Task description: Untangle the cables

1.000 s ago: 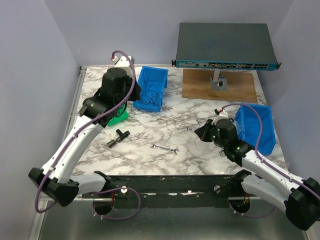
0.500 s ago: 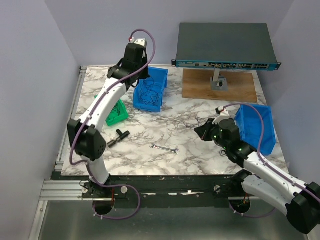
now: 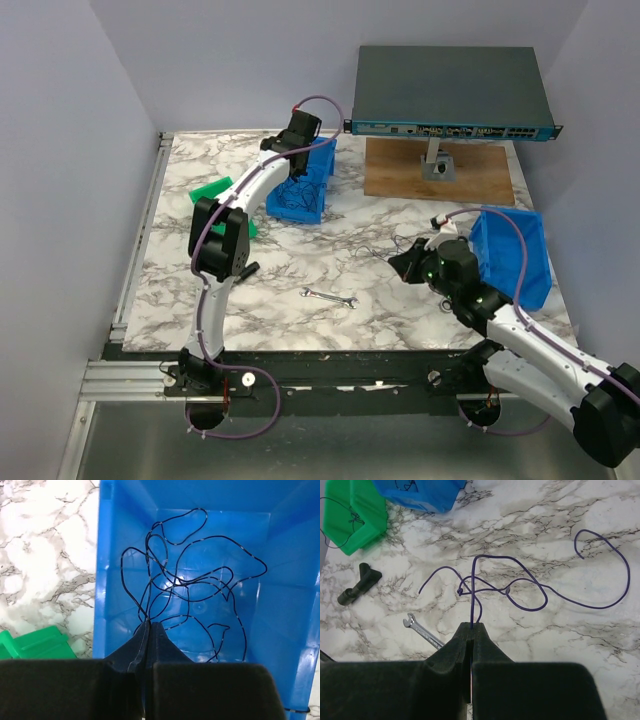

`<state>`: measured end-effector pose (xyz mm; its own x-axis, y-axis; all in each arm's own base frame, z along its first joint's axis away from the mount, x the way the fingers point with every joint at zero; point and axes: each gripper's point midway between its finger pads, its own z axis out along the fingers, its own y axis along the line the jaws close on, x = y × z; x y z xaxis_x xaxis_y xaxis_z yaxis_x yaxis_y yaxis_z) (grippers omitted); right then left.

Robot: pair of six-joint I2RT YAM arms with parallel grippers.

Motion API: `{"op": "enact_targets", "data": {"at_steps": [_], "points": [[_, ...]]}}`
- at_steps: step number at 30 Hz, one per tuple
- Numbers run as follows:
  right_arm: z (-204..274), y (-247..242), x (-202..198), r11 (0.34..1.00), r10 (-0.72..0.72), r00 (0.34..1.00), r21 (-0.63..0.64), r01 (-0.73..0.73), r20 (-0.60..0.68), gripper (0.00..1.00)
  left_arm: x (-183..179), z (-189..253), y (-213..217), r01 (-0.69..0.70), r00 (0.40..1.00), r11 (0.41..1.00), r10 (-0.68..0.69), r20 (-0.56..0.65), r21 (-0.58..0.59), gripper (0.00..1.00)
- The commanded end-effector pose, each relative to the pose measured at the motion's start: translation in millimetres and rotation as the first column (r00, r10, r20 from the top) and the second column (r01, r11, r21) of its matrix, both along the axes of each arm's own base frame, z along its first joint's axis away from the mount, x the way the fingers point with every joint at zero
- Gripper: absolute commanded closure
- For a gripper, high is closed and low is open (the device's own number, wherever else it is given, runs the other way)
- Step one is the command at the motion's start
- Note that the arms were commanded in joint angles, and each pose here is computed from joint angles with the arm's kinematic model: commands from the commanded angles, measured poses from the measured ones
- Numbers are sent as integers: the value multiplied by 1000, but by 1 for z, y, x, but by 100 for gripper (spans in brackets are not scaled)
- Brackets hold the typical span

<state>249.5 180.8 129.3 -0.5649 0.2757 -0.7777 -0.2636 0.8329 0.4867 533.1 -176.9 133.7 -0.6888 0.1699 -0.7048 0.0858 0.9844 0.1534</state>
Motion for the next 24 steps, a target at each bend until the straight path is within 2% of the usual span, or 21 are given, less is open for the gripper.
{"op": "enact_targets", "data": {"at_steps": [1,3,5,7,9,14,18,24], "points": [[-4,2,2,1000,14,1000,-4,-14,11,99,-3,6,-9,41,999,996,-40,-24,76,99],[-6,4,2,1000,21,1000,-4,-20,3,99,-7,9,-15,57,998,998,-56,-38,33,90],[-8,8,1,999,42,999,-4,-42,-11,99,-12,19,-21,77,997,997,-77,-17,-10,76],[-6,22,-7,989,145,989,9,-145,-13,99,-16,35,-23,81,997,995,-80,22,-53,61],[2,42,-18,959,281,960,45,-280,-22,99,-21,53,-23,76,996,994,-72,50,-84,53],[18,61,-18,929,367,929,59,-364,-52,99,-39,91,-25,87,993,982,-73,90,-165,43],[42,73,-22,902,424,906,96,-422,-3,99,-61,113,-25,108,989,967,-82,120,-230,31],[79,102,-36,823,539,838,163,-544,78,99,-107,131,-24,142,985,924,-98,140,-354,16]]}}
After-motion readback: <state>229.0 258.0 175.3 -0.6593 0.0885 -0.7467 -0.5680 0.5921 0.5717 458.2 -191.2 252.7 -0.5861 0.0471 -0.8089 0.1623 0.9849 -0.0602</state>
